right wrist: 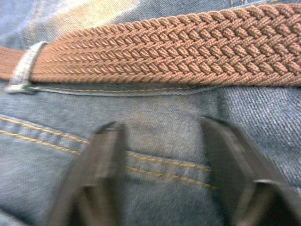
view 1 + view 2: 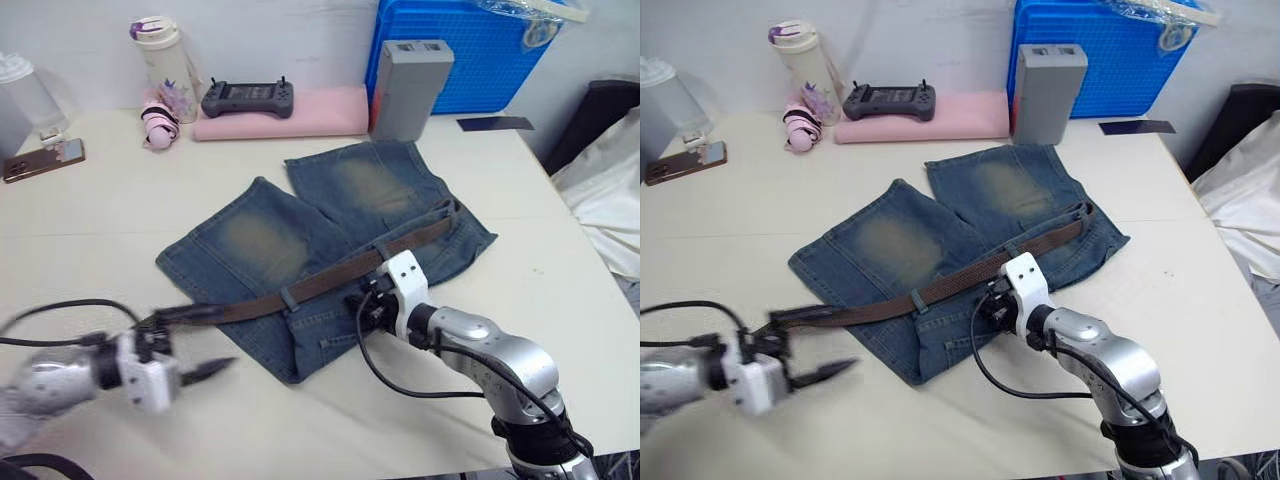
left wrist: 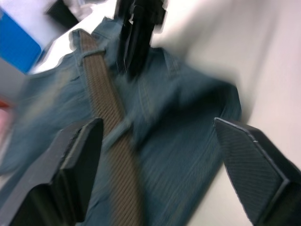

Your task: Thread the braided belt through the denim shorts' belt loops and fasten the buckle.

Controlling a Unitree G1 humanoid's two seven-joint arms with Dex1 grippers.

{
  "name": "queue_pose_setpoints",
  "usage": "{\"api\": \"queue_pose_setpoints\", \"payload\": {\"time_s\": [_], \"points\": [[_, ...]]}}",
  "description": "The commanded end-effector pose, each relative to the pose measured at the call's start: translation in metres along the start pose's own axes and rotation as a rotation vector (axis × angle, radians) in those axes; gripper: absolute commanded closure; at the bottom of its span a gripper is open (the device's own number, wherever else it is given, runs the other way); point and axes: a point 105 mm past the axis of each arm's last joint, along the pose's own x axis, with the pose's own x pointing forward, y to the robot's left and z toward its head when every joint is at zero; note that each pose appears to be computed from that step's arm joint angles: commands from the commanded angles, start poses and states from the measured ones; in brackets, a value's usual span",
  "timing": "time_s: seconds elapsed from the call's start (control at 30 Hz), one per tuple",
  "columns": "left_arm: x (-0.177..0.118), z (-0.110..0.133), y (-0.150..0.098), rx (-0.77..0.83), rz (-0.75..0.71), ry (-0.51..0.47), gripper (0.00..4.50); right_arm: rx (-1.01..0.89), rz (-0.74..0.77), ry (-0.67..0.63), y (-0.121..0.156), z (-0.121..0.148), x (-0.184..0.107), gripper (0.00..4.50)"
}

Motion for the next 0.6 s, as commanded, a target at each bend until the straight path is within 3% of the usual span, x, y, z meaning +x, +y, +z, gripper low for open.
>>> {"api": "queue_pose_setpoints", "payload": {"time_s": [0.03, 0.07, 0.13, 0.3, 0.47, 0.6], "points": [[0.054, 0.035, -0.008, -0.479, -0.167, -0.185, 0.43, 0.053, 0.029, -0.124, -0.004, 0.04, -0.021, 0.31], [0.06, 0.036, -0.016, -0.522, -0.244, -0.187, 0.43, 0.064, 0.052, -0.143, -0.003, 0.047, -0.025, 0.08], [0.071, 0.038, -0.025, -0.544, -0.343, -0.2, 0.43, 0.077, 0.108, -0.182, 0.001, 0.06, -0.035, 0.08], [0.094, 0.03, -0.03, -0.605, -0.406, -0.185, 0.43, 0.034, 0.172, -0.211, 0.0, 0.077, -0.056, 0.08], [0.123, -0.001, -0.023, -0.457, -0.352, -0.05, 0.43, -0.052, 0.153, -0.156, -0.007, 0.072, -0.067, 0.08], [0.127, -0.022, -0.021, -0.309, -0.34, 0.057, 0.43, -0.111, 0.127, -0.147, -0.016, 0.073, -0.072, 0.08]]}}
